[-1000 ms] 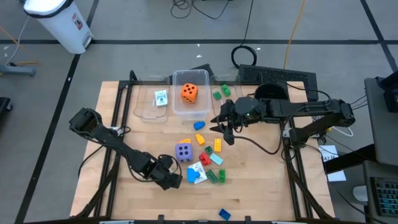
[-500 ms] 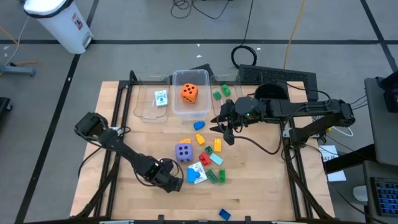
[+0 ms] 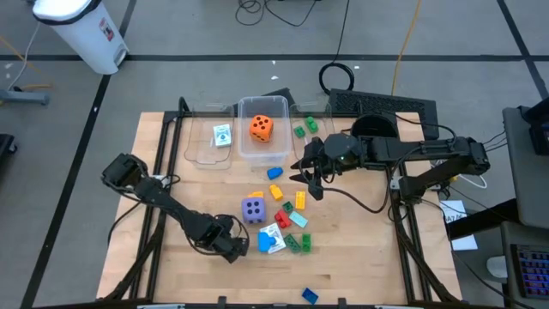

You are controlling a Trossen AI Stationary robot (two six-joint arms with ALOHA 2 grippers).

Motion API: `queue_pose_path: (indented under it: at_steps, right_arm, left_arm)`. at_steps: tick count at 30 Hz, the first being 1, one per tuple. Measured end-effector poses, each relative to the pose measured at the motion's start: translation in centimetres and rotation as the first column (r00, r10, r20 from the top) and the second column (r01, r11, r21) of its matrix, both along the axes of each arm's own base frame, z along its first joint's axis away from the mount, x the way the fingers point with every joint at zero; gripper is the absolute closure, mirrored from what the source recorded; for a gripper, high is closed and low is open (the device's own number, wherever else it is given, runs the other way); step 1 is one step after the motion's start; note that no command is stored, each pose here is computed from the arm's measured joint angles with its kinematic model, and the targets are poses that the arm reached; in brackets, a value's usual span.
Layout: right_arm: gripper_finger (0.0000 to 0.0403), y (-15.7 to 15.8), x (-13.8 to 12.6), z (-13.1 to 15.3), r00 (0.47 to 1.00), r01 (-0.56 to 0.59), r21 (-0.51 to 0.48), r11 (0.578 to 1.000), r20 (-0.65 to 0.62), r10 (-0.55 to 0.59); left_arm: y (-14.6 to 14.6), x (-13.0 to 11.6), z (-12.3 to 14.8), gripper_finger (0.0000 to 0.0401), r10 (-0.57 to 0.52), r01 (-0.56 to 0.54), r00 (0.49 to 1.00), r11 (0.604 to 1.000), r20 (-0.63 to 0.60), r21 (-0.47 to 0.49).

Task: Pick & Place Toys
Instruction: Put the brown deck of cards into the left transparent bin

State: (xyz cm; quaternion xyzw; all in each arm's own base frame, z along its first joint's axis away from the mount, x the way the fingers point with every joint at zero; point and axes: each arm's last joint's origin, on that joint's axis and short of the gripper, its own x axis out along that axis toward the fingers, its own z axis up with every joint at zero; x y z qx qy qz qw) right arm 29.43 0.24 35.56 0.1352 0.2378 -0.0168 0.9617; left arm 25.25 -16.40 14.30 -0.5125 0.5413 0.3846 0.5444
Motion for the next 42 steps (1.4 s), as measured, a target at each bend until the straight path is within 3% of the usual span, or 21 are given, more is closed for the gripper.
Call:
queue_pose_path:
  at_steps: [13, 21, 27, 32, 37, 42]
  right_arm:
    - [0.0243, 0.0, 0.0, 0.0, 1.0, 0.001, 0.001, 1.0, -0.001, -0.001]
    - [0.0243, 0.1, 0.0, 0.0, 1.0, -0.002, 0.001, 1.0, -0.001, 0.002]
    - [0.0243, 0.1, 0.0, 0.0, 1.0, -0.002, 0.002, 1.0, 0.0, 0.002]
    - [0.0243, 0.1, 0.0, 0.0, 1.0, -0.002, 0.001, 1.0, 0.0, 0.002]
    - [0.0243, 0.1, 0.0, 0.0, 1.0, -0.002, 0.001, 1.0, 0.0, 0.002]
    - [0.0243, 0.1, 0.0, 0.0, 1.0, -0.002, 0.002, 1.0, 0.0, 0.002]
  left_arm:
    - [2.0, -3.1, 1.0, 0.0121, 0.189, -0.143, 0.952, 0.97, -0.239, 0.199]
    - [2.6, -3.8, 2.6, 0.0121, 0.186, -0.14, 0.958, 0.967, -0.216, 0.212]
    - [3.3, -4.4, 5.1, 0.0121, 0.029, -0.006, 0.994, 0.977, -0.106, 0.212]
    - [4.4, -5.0, 6.7, 0.0121, -0.121, 0.135, 0.989, 0.969, -0.081, 0.206]
    - [5.6, -5.3, 7.7, 0.0121, -0.288, 0.299, 0.954, 0.931, -0.08, 0.209]
    - [6.6, -4.8, 7.8, 0.0121, -0.446, 0.456, 0.89, 0.864, -0.095, 0.215]
